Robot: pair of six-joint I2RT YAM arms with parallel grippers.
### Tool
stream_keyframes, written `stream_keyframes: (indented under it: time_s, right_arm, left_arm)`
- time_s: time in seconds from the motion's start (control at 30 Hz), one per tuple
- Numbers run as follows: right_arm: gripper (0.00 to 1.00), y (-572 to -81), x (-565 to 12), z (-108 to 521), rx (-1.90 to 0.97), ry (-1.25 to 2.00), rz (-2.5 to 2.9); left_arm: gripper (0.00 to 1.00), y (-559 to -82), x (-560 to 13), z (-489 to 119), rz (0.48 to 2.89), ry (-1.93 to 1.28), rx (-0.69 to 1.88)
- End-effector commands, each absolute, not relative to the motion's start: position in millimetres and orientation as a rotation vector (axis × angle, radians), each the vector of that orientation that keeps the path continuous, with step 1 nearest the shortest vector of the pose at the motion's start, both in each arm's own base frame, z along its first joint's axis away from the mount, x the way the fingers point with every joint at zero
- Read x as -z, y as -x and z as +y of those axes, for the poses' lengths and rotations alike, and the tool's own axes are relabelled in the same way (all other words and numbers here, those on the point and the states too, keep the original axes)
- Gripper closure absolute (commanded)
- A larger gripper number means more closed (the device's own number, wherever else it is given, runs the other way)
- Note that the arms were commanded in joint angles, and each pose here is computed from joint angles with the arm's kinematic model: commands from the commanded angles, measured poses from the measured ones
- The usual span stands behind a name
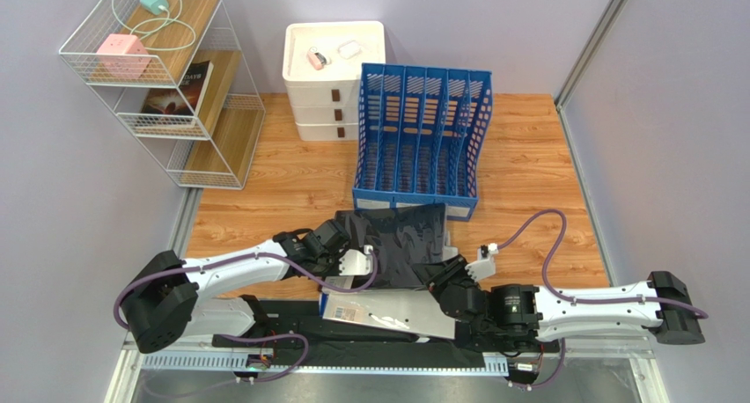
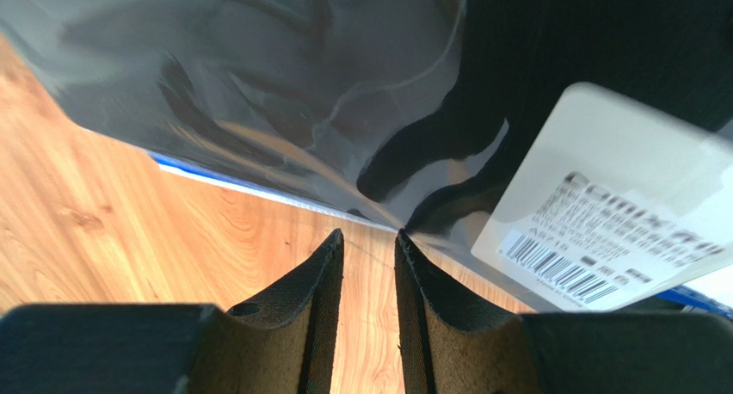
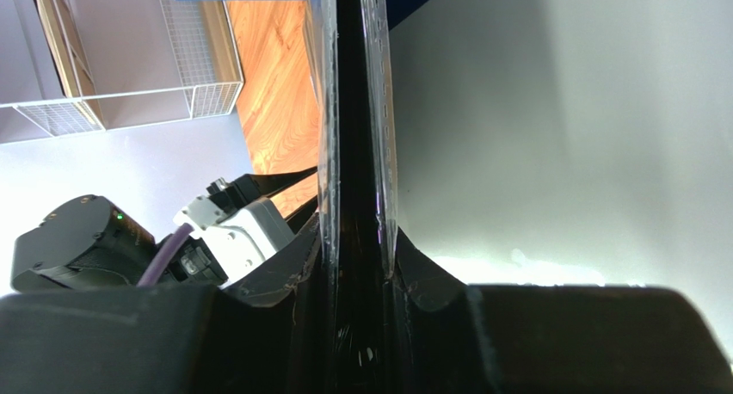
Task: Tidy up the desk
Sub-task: Pick up the folder from the corner of the board.
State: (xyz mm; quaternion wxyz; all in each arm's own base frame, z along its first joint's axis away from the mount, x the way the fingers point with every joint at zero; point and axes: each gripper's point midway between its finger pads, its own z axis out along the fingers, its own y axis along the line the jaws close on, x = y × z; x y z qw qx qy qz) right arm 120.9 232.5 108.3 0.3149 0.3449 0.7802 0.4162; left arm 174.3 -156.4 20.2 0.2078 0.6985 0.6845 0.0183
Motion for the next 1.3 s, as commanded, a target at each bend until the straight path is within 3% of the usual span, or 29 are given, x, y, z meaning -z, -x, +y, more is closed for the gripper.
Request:
stream_keyframes:
  time_s: [0.0, 0.07, 0.33, 0.53, 0.77, 1.27]
  right_arm:
    - [1.0, -122.5, -148.3, 251.0, -1.114, -0.837, 2.023]
    - [1.0, -121.2, -144.4, 251.4, -1.016, -0.748, 2.057]
    - [1.0, -117.3, -165.9, 250.6, -0.748, -0.544, 2.067]
    - [1.0, -115.3, -191.8, 252.3, -0.714, -0.422, 2.012]
    - [1.0, -116.6, -255.8, 245.5, -0.65, -0.281, 1.869]
    - [1.0, -129.0, -377.8, 220.3, -0.544, -0.133, 1.72]
  left_arm:
    - [0.65, -171.7, -47.9, -209.0, 1.787, -1.82, 0.198]
    - [0.63, -177.1, -61.9, -208.9, 1.781, -1.762, 0.176]
    - [0.39, -218.5, -169.4, -184.8, 1.69, -1.313, -0.011]
    - [0.35, -236.6, -238.0, -146.1, 1.626, -0.927, 0.007]
    - [0.34, -239.1, -238.0, -120.0, 1.647, -0.721, 0.038]
    - [0.33, -252.4, -205.2, -110.7, 1.693, -0.711, 0.009]
